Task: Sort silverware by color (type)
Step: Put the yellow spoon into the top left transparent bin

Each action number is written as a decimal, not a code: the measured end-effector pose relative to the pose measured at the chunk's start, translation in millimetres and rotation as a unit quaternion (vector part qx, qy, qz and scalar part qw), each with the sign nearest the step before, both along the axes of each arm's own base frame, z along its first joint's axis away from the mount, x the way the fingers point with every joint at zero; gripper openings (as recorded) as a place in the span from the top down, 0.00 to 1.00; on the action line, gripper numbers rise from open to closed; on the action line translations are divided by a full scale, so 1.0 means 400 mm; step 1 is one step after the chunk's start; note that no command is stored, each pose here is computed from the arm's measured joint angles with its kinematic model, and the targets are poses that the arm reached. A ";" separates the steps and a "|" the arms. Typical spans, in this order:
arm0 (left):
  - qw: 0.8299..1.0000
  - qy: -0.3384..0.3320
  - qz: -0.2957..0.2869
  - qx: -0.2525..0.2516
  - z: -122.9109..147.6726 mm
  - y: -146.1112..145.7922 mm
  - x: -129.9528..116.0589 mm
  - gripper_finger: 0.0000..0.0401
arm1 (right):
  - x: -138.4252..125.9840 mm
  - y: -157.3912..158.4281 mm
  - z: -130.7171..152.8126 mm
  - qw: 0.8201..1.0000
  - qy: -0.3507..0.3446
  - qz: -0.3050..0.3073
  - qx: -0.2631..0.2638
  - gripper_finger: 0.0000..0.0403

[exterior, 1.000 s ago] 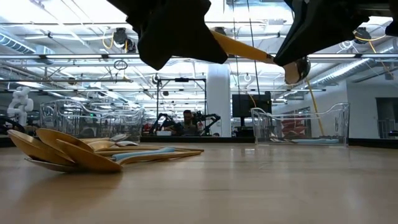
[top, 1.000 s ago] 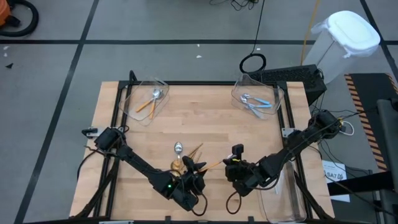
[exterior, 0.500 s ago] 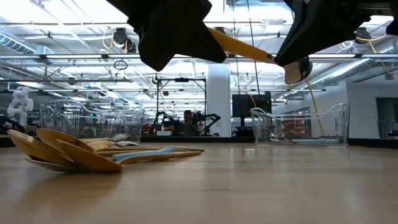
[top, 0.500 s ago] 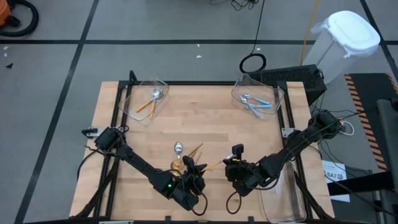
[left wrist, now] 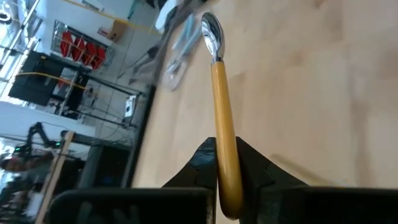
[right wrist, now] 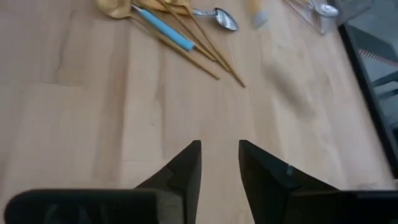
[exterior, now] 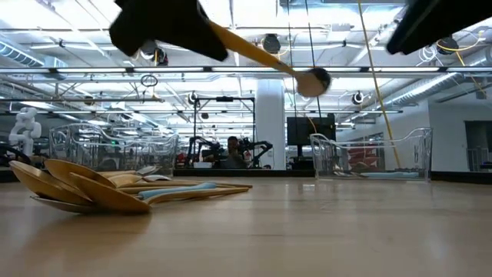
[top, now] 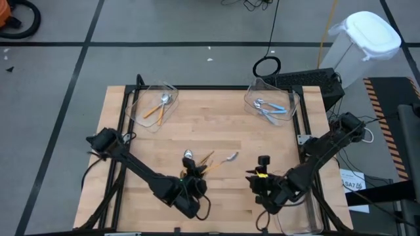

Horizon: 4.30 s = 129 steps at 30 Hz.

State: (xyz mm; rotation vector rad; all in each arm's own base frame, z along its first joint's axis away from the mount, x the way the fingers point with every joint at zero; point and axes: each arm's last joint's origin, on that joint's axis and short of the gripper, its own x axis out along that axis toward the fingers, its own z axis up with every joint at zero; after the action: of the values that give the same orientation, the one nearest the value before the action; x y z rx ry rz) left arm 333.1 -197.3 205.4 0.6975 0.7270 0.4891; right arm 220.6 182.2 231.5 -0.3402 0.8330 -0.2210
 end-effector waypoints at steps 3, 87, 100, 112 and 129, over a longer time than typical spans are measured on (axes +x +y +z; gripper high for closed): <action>1.000 0.021 0.012 0.009 0.038 0.028 -0.032 0.95 | -0.017 0.025 -0.004 1.000 -0.007 0.009 0.014 0.73; 0.937 0.222 0.260 -0.075 0.256 0.623 -0.490 0.95 | -0.027 0.059 -0.016 0.990 -0.003 0.126 -0.055 0.75; 0.929 0.232 0.270 -0.105 0.171 0.683 -0.481 0.95 | -0.021 0.053 -0.016 0.990 0.000 0.128 -0.063 0.75; 0.927 0.230 0.278 -0.107 0.131 0.717 -0.464 0.95 | -0.020 0.053 -0.016 0.990 0.000 0.128 -0.063 0.75; 0.902 0.286 0.296 -0.126 0.064 0.764 -0.414 0.86 | -0.021 0.053 -0.016 0.990 0.000 0.128 -0.063 0.75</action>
State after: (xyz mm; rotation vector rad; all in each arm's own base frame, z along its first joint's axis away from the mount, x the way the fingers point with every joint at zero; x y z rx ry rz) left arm 167.7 108.3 230.9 0.3563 1.5543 0.7349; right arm 212.4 203.4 225.0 -0.5606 0.7693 -0.0337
